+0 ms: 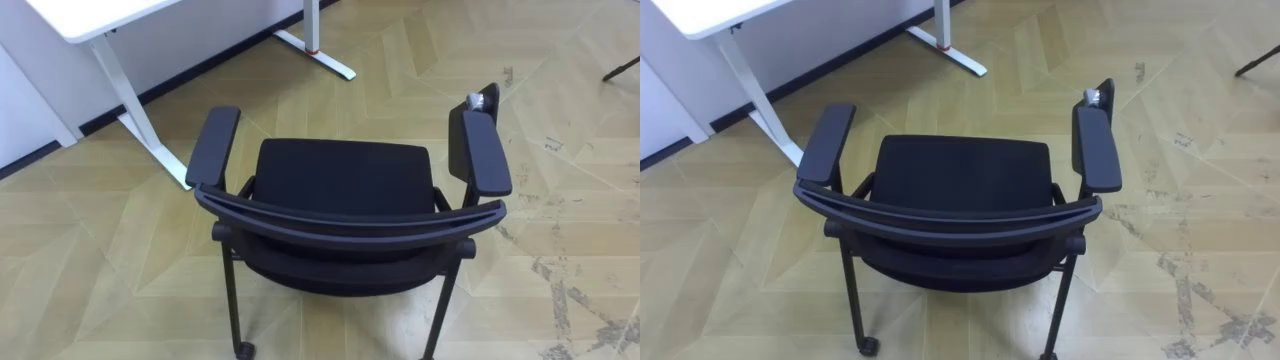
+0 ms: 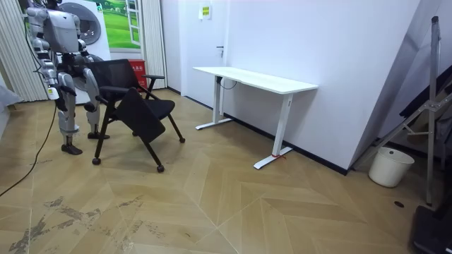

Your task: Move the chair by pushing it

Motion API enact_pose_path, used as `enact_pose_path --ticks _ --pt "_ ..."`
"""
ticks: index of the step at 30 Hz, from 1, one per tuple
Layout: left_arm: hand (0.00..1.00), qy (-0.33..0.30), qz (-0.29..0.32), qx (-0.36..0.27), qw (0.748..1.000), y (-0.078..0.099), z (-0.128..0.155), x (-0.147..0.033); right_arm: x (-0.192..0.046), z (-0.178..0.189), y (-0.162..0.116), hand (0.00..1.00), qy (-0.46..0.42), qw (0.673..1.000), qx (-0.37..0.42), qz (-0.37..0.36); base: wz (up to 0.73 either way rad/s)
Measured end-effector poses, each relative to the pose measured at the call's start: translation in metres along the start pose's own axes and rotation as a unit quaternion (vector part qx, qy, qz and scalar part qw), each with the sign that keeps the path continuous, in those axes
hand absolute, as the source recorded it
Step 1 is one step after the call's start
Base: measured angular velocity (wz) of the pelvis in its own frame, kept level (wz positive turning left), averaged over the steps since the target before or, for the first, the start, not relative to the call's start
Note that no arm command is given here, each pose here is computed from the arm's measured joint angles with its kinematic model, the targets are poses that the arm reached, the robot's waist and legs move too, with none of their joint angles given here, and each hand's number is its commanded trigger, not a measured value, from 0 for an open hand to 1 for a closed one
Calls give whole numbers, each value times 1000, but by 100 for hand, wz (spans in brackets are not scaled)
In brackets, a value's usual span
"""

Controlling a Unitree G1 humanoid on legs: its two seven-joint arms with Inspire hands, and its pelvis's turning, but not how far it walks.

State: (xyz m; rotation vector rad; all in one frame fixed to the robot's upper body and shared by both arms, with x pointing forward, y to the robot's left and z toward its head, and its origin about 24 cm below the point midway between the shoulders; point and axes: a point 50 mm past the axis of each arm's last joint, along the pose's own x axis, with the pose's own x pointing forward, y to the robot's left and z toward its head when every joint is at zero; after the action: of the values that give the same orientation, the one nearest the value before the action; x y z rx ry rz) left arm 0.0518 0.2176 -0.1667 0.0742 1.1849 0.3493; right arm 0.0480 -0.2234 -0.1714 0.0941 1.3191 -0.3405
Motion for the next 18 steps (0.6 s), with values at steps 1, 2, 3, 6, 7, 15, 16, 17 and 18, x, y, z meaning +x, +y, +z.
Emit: enact_pose_path --ticks 1,2,3,6,7,15,16,17,18 --pt "0 0 0 0 1000 0 0 0 0 0 0 0 0 1000 0 0 0" --pt "0 0 0 0 1000 0 0 0 0 1 0 0 -1 1000 0 1 0" --pt "0 0 0 0 1000 0 0 0 0 1 0 0 -1 1000 0 1 0" --pt "0 0 0 0 1000 0 0 0 0 2 1 0 -2 1000 -2 1 0" --pt "0 0 0 0 1000 0 0 0 0 2 1 0 -3 1000 -2 1 0" --pt "0 0 0 1 1000 0 0 0 0 3 1 0 -4 1000 -3 1 0" --pt "0 0 0 1 1000 0 0 0 0 2 1 0 -4 1000 -3 1 0" --pt "0 0 0 1 1000 0 0 0 0 2 1 0 -3 1000 -3 1 0" --pt "0 0 0 1 1000 0 0 0 0 2 1 0 -3 1000 -3 1 0"
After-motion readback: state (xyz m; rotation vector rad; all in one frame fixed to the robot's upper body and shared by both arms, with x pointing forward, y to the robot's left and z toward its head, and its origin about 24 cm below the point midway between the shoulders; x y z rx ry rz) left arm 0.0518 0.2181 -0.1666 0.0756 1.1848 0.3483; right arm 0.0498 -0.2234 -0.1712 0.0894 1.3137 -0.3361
